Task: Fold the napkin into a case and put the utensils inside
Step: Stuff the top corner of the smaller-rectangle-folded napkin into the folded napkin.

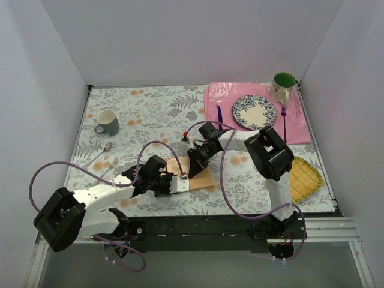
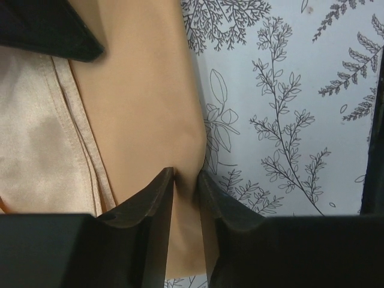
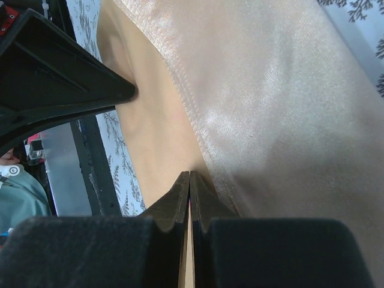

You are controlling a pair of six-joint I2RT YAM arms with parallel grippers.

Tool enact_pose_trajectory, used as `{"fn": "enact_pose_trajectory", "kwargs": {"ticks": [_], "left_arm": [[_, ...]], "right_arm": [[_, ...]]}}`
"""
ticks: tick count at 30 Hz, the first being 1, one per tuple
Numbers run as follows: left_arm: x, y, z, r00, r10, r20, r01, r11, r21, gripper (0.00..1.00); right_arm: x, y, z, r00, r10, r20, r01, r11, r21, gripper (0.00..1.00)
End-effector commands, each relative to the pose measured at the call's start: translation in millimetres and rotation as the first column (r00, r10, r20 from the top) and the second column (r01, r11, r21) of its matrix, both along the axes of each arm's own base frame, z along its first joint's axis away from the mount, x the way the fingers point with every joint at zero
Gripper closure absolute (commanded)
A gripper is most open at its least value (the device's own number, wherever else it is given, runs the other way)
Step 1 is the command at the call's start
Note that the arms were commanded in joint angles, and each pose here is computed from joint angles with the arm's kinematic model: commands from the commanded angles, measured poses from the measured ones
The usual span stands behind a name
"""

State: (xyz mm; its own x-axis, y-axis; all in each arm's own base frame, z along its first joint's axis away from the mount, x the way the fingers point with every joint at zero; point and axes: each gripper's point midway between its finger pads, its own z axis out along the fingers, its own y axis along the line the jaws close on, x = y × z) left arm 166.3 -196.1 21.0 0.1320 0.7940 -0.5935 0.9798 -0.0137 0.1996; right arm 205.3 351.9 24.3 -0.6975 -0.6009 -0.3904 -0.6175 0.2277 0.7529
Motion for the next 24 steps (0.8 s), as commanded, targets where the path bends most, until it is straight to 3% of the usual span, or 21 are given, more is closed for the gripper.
{"fn": "enact_pose_trajectory", "kwargs": {"ticks": [1, 6, 12, 18, 24], "left_arm": [[-15, 18, -29, 0.996, 0.021, -0.084, -0.012, 0.994, 0.107, 0.82], [-16, 17, -28, 0.995, 0.02, -0.102, -0.009, 0.994, 0.108, 0.99], [-28, 8, -9, 0.978, 0.009, -0.209, -0.001, 0.999, 0.039, 1.0], [-22, 2, 9, 0.951, 0.041, -0.305, -0.05, 0.999, -0.019, 1.0], [-7, -1, 27, 0.913, 0.041, -0.405, -0.081, 0.993, -0.084, 1.0]], "right_arm": [[2, -5, -8, 0.999, 0.023, 0.038, -0.022, 0.999, -0.031, 0.95], [3, -4, -5, 0.998, 0.025, 0.05, -0.024, 0.999, -0.023, 0.95], [9, -5, 23, 0.989, 0.013, 0.145, -0.022, 0.998, 0.058, 0.85], [17, -29, 49, 0.929, -0.013, 0.37, -0.045, 0.988, 0.147, 0.54], [20, -52, 59, 0.8, -0.044, 0.598, -0.078, 0.981, 0.175, 0.36]]}}
